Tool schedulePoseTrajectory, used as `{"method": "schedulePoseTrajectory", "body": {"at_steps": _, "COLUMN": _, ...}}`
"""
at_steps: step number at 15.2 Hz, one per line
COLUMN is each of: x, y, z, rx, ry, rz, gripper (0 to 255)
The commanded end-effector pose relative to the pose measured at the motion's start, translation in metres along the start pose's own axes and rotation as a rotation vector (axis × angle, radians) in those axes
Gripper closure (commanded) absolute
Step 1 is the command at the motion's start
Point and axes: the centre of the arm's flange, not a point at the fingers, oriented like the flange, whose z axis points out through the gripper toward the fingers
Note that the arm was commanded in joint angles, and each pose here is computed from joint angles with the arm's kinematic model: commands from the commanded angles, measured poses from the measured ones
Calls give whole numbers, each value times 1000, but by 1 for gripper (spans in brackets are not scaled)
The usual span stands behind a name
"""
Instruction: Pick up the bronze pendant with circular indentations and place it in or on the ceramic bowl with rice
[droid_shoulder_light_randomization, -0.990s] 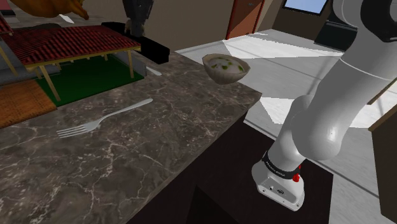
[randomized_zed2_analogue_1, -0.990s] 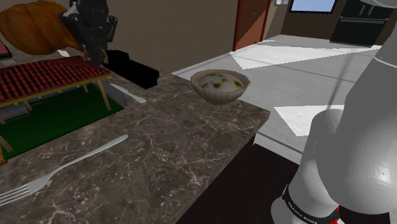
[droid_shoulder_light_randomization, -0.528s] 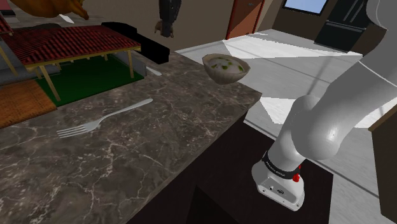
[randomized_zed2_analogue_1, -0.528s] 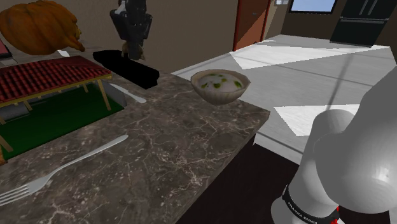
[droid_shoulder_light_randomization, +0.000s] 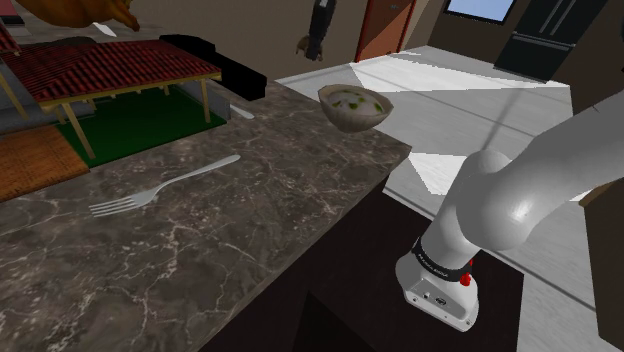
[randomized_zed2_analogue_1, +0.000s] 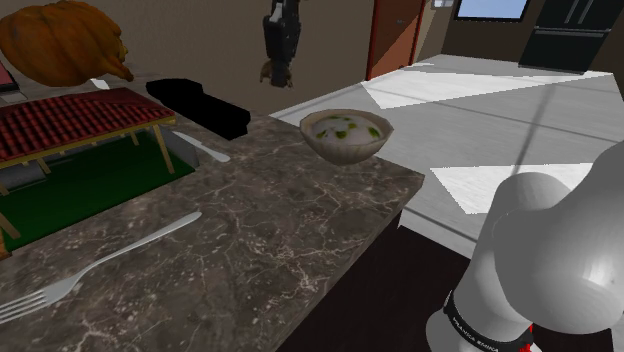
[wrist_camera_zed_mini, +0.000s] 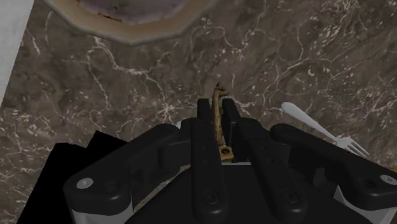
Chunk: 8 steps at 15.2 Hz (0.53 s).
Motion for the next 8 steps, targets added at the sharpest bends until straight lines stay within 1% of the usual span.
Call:
{"method": "schedulePoseTrajectory", "body": {"at_steps": 1, "x": -23, "y": 9, "z": -2, "rx": 0, "ry": 0, "rz": -1, "gripper": 255}}
{"method": "schedulePoseTrajectory", "body": {"at_steps": 8, "x": -101, "y": 56, "z": -16, "rx": 0, "ry": 0, "rz": -1, "gripper": 255}}
